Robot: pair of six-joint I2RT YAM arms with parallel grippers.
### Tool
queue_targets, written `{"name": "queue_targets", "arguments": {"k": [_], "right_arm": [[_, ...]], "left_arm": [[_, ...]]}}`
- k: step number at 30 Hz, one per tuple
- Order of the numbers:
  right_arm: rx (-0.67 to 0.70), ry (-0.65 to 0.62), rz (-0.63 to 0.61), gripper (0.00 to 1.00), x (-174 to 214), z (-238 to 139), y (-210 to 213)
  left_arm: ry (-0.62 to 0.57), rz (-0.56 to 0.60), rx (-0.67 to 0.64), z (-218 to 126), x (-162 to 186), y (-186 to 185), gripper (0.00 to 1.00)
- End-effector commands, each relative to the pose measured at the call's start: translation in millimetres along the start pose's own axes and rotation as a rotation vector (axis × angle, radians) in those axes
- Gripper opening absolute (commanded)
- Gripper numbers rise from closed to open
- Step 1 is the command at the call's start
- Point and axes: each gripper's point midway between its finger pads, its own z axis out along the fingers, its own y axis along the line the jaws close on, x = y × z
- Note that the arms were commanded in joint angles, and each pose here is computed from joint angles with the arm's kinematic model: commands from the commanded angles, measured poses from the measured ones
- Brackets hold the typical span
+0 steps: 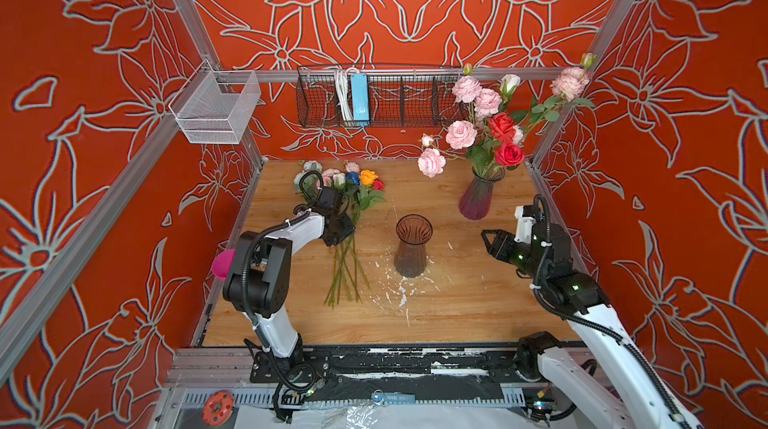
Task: Arrange the flowers into the vase
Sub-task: 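Close the left gripper on a rose stem in the pile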
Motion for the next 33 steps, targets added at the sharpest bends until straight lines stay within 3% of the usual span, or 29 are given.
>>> {"name": "queue_targets", "arguments": {"k": [1, 10, 13, 17, 20, 33], "right_arm": [[-0.012, -0.008, 0.017, 0.50, -1, 1, 2], [0.004, 0.002, 0.008, 0.50, 3, 1, -2], [0.006, 0.001, 0.008, 0.50, 2, 1, -2], [-0.001, 0.003, 0.007, 0.50, 3, 1, -1], [-0.005, 0.013, 0.014, 0.50, 6, 4, -1], [-0.003, -0.005, -0.015, 0.50, -3, 2, 2]], "left_arm": [[0.019, -0.017, 0.002, 12, 4, 3, 0.31], [0.031, 0.011, -0.019, 9, 6, 7, 0.24], [0.025, 0.025, -0.023, 4, 5, 6, 0.11], [-0.002, 0.084, 0.023, -14, 3, -7, 0.08], [-0.011, 0.108, 0.025, -24, 3, -9, 0.00], [-0.248, 0.116, 0.177, -137, -6, -26, 0.00]]}}
